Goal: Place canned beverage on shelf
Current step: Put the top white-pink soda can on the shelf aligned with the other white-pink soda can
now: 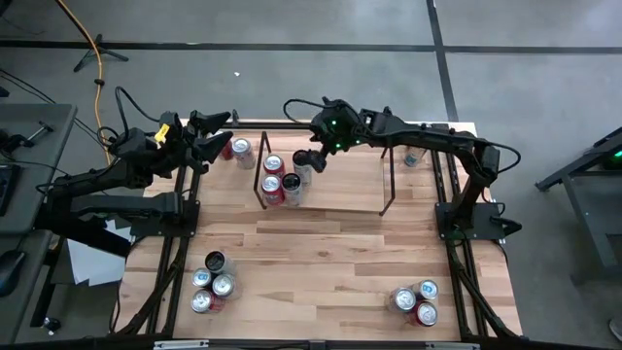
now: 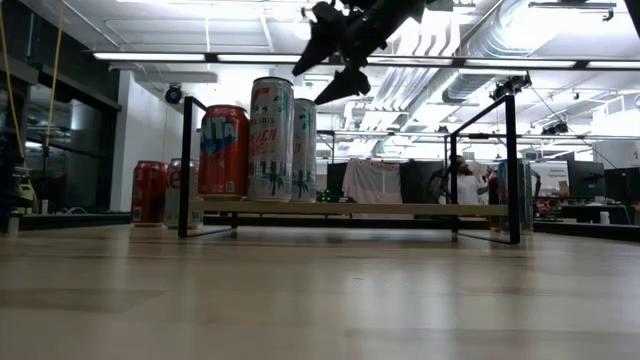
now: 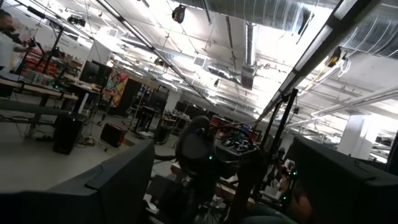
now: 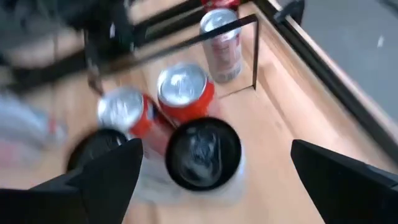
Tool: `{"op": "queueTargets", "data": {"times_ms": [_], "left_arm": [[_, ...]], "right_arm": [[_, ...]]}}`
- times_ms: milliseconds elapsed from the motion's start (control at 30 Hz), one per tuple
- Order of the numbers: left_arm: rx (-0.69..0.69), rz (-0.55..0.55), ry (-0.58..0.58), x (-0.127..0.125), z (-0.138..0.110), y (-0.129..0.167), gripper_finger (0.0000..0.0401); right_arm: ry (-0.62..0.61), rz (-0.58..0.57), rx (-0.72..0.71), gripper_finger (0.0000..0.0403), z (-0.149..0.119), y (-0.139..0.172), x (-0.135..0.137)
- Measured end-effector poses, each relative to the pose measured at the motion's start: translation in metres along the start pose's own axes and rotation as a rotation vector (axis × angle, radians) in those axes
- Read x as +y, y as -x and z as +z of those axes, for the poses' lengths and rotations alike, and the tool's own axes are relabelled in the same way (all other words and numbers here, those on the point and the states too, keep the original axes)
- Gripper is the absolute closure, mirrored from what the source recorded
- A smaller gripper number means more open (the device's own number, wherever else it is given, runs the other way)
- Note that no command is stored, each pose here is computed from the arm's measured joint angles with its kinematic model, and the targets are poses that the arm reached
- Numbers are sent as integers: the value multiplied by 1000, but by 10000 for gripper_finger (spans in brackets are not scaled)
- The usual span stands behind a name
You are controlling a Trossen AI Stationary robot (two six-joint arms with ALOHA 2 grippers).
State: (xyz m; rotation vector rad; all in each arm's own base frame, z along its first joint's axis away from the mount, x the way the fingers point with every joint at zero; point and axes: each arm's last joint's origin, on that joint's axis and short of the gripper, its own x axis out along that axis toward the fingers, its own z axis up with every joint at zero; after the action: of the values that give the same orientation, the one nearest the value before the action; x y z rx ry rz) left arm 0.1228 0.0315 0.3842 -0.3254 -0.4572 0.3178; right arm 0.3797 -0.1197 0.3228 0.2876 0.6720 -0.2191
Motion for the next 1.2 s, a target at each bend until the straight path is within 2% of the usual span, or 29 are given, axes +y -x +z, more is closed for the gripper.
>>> {"op": "queueTargets", "data": {"times_ms": [200, 300, 467, 967, 1067, 1200], "left_arm": [[0, 0, 0, 0, 0, 0, 64], [0, 0, 0, 0, 0, 0, 64], [0, 1, 0, 0, 0, 0, 64], [-1, 9, 0, 0, 0, 0, 64], [-3, 15, 0, 1, 0, 0, 64], [-4, 20, 0, 1, 0, 0, 64]], "right_arm": [[366, 54, 76, 6, -8, 0, 0], [434, 90, 83, 6, -9, 0, 0], [563, 87, 35, 6, -5, -3, -1], [641, 120, 75, 11, -14, -34, -10], [653, 121, 77, 31, -15, -36, -11], [669, 109, 69, 82, -14, -37, -11]]}}
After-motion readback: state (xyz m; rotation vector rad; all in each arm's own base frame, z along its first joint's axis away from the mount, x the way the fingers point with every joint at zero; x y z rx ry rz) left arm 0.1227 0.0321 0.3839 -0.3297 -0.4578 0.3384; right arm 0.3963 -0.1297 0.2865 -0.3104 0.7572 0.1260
